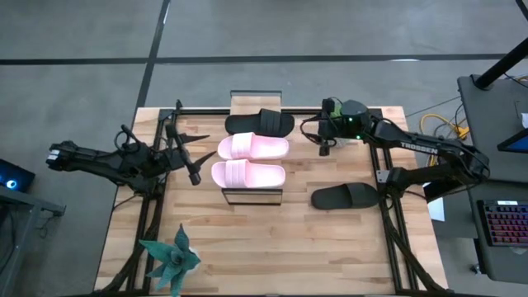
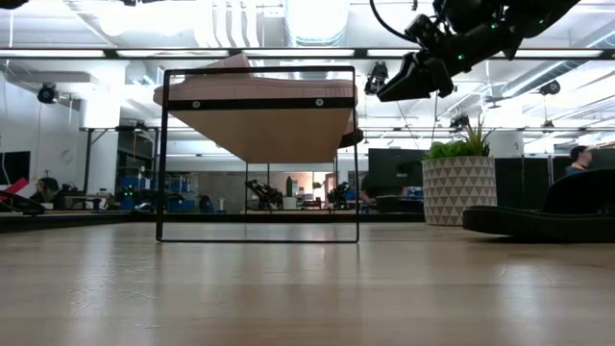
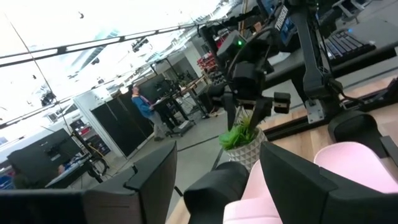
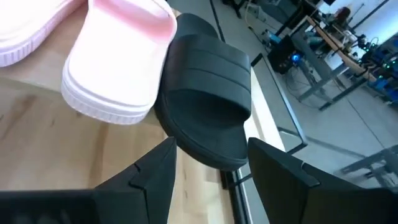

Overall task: Pick and place slides into the shelf
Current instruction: Put the black slipper on the shelf

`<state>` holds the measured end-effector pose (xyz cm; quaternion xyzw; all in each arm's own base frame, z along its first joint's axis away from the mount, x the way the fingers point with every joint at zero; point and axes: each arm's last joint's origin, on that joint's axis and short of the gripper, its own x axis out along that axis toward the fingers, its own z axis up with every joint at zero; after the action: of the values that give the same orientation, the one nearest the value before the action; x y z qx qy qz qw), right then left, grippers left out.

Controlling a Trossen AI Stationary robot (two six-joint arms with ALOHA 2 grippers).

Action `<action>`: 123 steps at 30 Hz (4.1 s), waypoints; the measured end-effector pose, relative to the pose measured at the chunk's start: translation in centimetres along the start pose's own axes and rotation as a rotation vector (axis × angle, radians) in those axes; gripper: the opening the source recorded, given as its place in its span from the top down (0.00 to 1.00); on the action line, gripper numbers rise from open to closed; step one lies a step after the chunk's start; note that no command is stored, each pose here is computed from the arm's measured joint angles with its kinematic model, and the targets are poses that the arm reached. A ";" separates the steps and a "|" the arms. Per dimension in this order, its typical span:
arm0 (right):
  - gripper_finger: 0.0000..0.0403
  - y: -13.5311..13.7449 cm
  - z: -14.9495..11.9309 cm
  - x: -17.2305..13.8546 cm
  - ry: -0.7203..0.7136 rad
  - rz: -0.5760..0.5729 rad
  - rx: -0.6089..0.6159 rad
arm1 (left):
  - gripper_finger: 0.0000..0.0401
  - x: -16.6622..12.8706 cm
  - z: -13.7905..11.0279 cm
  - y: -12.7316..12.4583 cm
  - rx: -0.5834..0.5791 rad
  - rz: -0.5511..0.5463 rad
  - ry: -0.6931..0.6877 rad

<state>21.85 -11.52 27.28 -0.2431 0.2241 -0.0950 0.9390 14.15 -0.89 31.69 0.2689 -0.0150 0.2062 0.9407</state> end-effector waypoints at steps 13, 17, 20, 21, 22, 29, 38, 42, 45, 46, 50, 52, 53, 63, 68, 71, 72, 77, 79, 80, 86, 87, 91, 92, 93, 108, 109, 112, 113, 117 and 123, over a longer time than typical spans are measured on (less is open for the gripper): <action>0.58 0.2 -0.4 0.4 0.026 0.019 0.340 | 0.46 0.7 0.6 -0.1 0.034 0.042 -0.055; 0.60 0.8 0.0 -0.1 0.039 0.042 0.463 | 0.46 1.0 0.6 -0.4 0.037 0.039 -0.051; 0.62 1.6 0.8 -0.7 0.028 0.061 0.521 | 0.46 1.3 0.4 -0.7 0.047 0.029 -0.038; 0.63 1.8 1.1 -1.0 0.025 0.054 0.532 | 0.46 1.4 0.4 -0.8 0.049 0.026 -0.034; 0.63 2.2 1.5 -1.3 0.020 0.043 0.542 | 0.46 1.5 0.3 -0.9 0.052 0.023 -0.030; 0.65 4.6 4.6 -4.4 -0.070 -0.047 0.622 | 0.46 2.2 0.5 -1.3 0.031 0.041 -0.055; 0.67 7.7 5.3 -6.1 0.034 0.021 0.902 | 0.46 2.6 0.4 -1.7 0.036 0.036 -0.048; 0.67 8.9 5.4 -6.1 0.217 0.004 0.972 | 0.46 2.5 0.4 -1.6 0.034 0.036 -0.048; 0.67 9.4 5.9 -5.9 0.334 -0.033 1.000 | 0.46 2.5 0.4 -1.6 0.035 0.036 -0.045; 0.67 9.5 6.0 -5.9 0.378 -0.045 1.010 | 0.46 2.5 0.4 -1.6 0.034 0.037 -0.046; 0.67 10.1 7.1 -5.4 0.557 -0.096 1.048 | 0.46 2.5 0.4 -1.6 0.036 0.037 -0.042; 0.67 10.5 7.6 -5.0 0.666 -0.139 1.050 | 0.46 2.5 0.4 -1.6 0.036 0.038 -0.041; 0.67 10.7 7.9 -4.8 0.719 -0.164 1.049 | 0.46 2.5 0.4 -1.6 0.036 0.040 -0.039; 0.67 15.3 8.9 -1.2 1.306 -0.388 0.895 | 0.46 2.5 0.1 -1.6 0.045 0.088 0.018; 0.67 18.4 7.4 1.3 1.465 -0.353 0.781 | 0.46 2.6 0.0 -1.7 0.049 0.085 0.025; 0.67 19.5 6.4 2.3 1.532 -0.357 0.732 | 0.46 2.7 0.0 -1.8 0.052 0.082 0.028; 0.67 19.8 6.2 2.5 1.540 -0.364 0.721 | 0.46 2.7 0.0 -1.8 0.052 0.082 0.028; 0.67 20.1 5.6 2.8 1.557 -0.393 0.709 | 0.46 2.6 -0.1 -1.8 0.062 0.079 0.032; 0.67 20.0 5.8 2.5 1.543 -0.406 0.721 | 0.46 2.6 0.0 -1.8 0.061 0.081 0.030; 0.67 19.9 5.9 2.4 1.529 -0.411 0.728 | 0.46 2.6 0.0 -1.8 0.061 0.080 0.031; 0.67 19.0 6.7 0.7 1.450 -0.444 0.797 | 0.46 2.6 0.0 -1.7 0.060 0.081 0.029; 0.67 19.0 6.7 0.3 1.443 -0.446 0.806 | 0.46 2.6 0.0 -1.7 0.060 0.082 0.029; 0.67 19.1 5.9 -1.3 1.443 -0.476 0.820 | 0.46 2.6 0.0 -1.7 0.060 0.081 0.029; 0.67 19.2 5.7 -1.6 1.454 -0.480 0.826 | 0.46 2.6 0.0 -1.7 0.060 0.082 0.029; 0.67 19.3 5.5 -1.9 1.463 -0.486 0.832 | 0.46 2.6 0.0 -1.7 0.060 0.081 0.029; 0.67 20.8 2.5 -2.1 1.480 -0.539 0.861 | 0.46 2.6 0.0 -1.7 0.059 0.081 0.029; 0.67 20.9 2.2 -2.1 1.483 -0.544 0.859 | 0.46 2.6 0.0 -1.7 0.059 0.081 0.029; 0.67 21.3 1.3 -1.9 1.478 -0.536 0.873 | 0.46 2.6 0.0 -1.7 0.059 0.082 0.029; 0.67 21.4 1.1 -1.9 1.476 -0.534 0.875 | 0.46 2.6 0.0 -1.7 0.059 0.081 0.029; 0.67 21.6 0.4 -1.8 1.475 -0.537 0.874 | 0.46 2.6 0.0 -1.7 0.058 0.082 0.028; 0.68 21.7 -0.5 -2.1 1.486 -0.572 0.856 | 0.46 2.6 0.0 -1.8 0.059 0.080 0.031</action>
<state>21.28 7.56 16.84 0.2047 0.6493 -0.5324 0.5030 17.27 -1.23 31.13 0.2926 -0.0049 0.2481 0.9235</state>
